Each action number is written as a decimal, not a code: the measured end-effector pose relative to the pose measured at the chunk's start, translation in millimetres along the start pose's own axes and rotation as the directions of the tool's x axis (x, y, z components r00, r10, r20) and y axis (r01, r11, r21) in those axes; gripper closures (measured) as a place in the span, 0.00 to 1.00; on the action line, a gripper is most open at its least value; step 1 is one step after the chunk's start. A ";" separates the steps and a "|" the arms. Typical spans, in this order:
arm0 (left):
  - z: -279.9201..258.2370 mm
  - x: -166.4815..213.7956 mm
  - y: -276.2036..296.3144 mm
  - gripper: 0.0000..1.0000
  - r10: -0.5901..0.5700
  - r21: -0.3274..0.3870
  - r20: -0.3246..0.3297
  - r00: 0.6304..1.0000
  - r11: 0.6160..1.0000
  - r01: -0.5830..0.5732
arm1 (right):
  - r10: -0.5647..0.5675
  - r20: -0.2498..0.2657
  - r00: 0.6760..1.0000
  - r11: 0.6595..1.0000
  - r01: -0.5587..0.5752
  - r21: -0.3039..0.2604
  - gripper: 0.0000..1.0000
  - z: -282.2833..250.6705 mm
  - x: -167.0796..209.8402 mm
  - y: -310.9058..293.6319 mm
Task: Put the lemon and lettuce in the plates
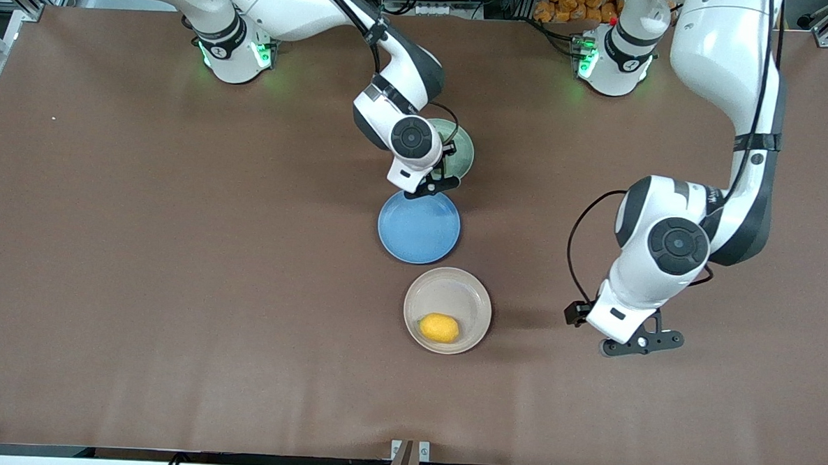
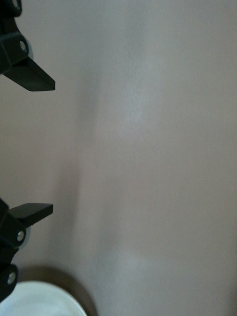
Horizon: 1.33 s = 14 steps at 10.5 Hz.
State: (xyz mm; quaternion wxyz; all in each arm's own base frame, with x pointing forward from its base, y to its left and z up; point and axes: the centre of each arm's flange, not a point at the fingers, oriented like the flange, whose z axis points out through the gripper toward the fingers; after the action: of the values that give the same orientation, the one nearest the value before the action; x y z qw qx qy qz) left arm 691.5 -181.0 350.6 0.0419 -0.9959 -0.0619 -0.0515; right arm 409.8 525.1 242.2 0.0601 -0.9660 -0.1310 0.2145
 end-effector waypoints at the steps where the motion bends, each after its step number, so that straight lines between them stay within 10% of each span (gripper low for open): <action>1: 2.5 -4.2 -11.4 0.00 -0.005 -0.006 0.021 1.000 1.000 0.005 | 0.012 0.028 1.000 1.000 -0.012 -0.006 0.04 -17.2 4.4 8.3; 8: -14.0 -48.9 -76.6 0.00 -0.074 -0.077 0.120 0.990 0.994 0.084 | 0.223 0.145 0.964 0.974 -0.227 0.013 0.00 -142.6 48.9 175.3; 14: -5.1 -73.9 -127.1 0.00 -0.098 -0.086 0.161 0.982 0.990 0.113 | 0.374 0.075 0.924 0.927 -0.373 -0.029 0.00 -196.9 57.3 305.9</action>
State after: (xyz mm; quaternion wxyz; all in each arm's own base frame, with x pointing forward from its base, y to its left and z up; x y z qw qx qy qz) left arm 601.9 -64.6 357.6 -0.0131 -0.9930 -0.1152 0.0216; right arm 614.1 236.1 344.0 0.0061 -0.9645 0.0514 0.2589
